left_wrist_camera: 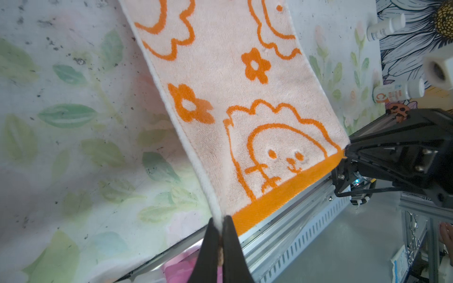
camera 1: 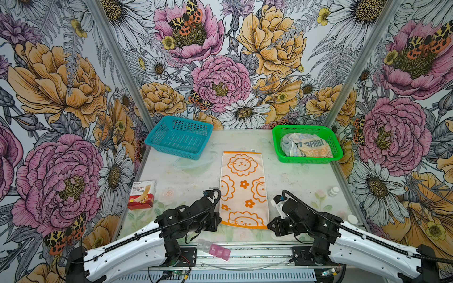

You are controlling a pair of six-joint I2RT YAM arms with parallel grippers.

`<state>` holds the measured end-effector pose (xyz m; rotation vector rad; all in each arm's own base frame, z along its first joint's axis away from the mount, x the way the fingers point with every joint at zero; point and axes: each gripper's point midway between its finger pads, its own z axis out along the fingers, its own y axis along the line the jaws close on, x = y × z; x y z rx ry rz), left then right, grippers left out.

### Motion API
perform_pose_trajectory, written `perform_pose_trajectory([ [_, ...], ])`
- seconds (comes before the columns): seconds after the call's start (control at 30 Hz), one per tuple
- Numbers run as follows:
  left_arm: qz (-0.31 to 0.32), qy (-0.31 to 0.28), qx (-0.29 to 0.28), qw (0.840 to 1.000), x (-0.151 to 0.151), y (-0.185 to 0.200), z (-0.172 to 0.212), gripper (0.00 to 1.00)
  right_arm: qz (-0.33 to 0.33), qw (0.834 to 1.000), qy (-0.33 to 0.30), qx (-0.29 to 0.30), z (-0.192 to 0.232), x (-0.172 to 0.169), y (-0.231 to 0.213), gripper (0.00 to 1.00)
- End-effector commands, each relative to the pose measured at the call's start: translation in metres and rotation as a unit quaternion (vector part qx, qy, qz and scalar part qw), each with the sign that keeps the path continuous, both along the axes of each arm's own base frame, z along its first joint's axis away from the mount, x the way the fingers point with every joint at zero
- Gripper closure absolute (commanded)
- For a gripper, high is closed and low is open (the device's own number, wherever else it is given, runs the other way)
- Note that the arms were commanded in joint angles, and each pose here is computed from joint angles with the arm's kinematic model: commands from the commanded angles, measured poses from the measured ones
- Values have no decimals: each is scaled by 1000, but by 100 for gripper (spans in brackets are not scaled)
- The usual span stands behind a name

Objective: Fold and stack the towels
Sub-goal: 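Lift the near edge with both grippers and fold it toward the far edge, then lay the folded edge down near the far edge and open both grippers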

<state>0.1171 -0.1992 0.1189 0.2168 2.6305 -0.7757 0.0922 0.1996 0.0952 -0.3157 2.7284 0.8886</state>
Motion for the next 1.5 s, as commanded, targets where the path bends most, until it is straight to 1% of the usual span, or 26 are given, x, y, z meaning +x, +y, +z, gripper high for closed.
perform_pose_trajectory([
  [0.0, 11, -19, 5, 1000, 3, 2, 13, 100, -15, 1000, -12, -8, 14, 2, -6, 100],
  [0.1, 11, -32, 20, 999, 9, 0, 15, 100, -33, 999, -32, -27, 17, 15, -7, 100],
  [0.17, 18, -45, 29, 998, 19, -2, 19, 100, -54, 996, -51, -48, 20, 29, -9, 100],
  [0.3, 32, -66, 21, 997, 44, -10, 33, 100, -75, 990, -90, -75, 35, 58, -8, 100],
  [0.4, 43, -83, 24, 995, 73, -11, 47, 100, -90, 986, -112, -89, 51, 86, -10, 100],
  [0.53, 52, -98, 25, 994, 120, -12, 62, 100, -123, 976, -142, -106, 73, 131, -23, 100],
  [0.67, 56, -102, 46, 992, 165, -12, 68, 100, -111, 976, -153, -105, 85, 171, -21, 100],
  [0.73, 58, -102, 48, 992, 189, -13, 68, 100, -102, 977, -156, -106, 88, 192, -18, 100],
  [0.87, 65, -112, 57, 990, 231, -13, 76, 100, -83, 979, -152, -104, 84, 230, -10, 100],
  [1.03, 79, -108, 58, 989, 277, -14, 64, 100, -72, 981, -140, -114, 68, 270, -7, 100],
  [1.13, 83, -105, 63, 989, 298, -15, 53, 100, -70, 981, -133, -124, 56, 290, -8, 100],
  [1.37, 93, -104, 72, 988, 329, -16, 33, 100, -66, 982, -117, -134, 30, 326, -15, 100],
  [1.4, 94, -90, 78, 989, 334, -16, 17, 100, -67, 982, -111, -135, 24, 330, -16, 100],
  [1.47, 96, -79, 79, 989, 341, -14, 6, 100, -64, 983, -105, -136, 16, 338, -16, 100],
])
